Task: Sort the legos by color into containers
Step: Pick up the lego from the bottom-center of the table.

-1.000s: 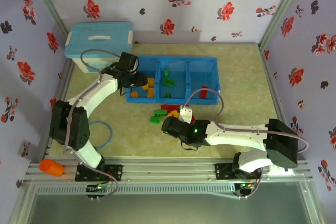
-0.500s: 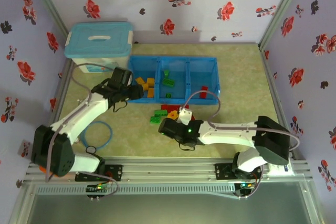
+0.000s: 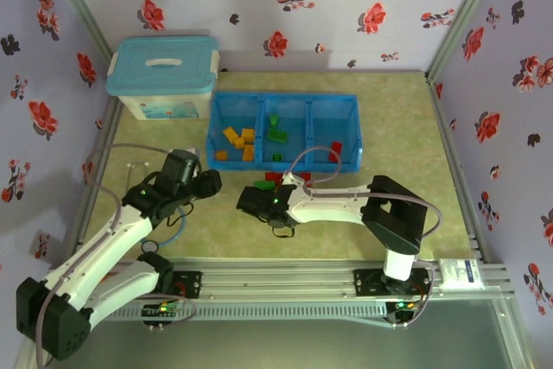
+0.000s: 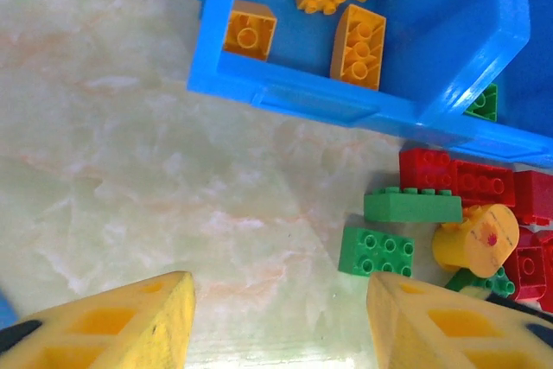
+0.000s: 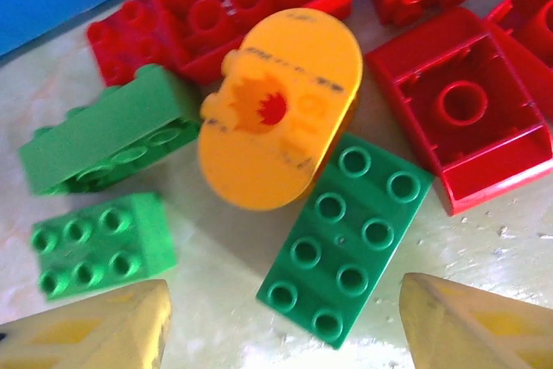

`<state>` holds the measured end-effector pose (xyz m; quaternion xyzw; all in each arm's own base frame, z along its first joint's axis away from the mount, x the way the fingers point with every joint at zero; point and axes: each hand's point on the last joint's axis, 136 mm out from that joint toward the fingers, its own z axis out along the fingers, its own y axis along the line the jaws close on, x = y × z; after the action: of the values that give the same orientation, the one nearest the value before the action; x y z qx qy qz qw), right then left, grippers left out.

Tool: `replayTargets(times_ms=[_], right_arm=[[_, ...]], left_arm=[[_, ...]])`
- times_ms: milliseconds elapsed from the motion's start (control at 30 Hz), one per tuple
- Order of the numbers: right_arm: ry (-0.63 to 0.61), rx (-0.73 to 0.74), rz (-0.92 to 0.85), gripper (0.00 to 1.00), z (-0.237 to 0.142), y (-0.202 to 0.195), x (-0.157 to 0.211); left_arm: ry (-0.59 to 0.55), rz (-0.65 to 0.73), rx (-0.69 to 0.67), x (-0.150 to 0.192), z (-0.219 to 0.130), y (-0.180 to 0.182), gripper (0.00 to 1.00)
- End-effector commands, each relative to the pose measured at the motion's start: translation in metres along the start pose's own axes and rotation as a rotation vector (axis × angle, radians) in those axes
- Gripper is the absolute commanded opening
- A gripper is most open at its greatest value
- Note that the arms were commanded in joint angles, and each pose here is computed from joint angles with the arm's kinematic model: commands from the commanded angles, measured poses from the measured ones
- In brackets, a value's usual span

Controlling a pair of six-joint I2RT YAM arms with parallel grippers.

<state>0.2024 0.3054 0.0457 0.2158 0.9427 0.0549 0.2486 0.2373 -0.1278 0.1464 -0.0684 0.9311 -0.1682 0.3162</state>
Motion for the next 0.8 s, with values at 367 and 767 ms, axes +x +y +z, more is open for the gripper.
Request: replayTargets(times_ms=[367,767], right_arm=[[0.003,0.128,0.084,0.64,0.026,-0.018,0.005],[-0.025,0.132,0.021,0.34,0.013,-0.032,0.010]], left_arm=[[0.014,-0.028,-0.045,0.016,-0.005,0.017,0.55],[0.021,-0.025,-0.045,0.019,-0.002,0.017,0.54]])
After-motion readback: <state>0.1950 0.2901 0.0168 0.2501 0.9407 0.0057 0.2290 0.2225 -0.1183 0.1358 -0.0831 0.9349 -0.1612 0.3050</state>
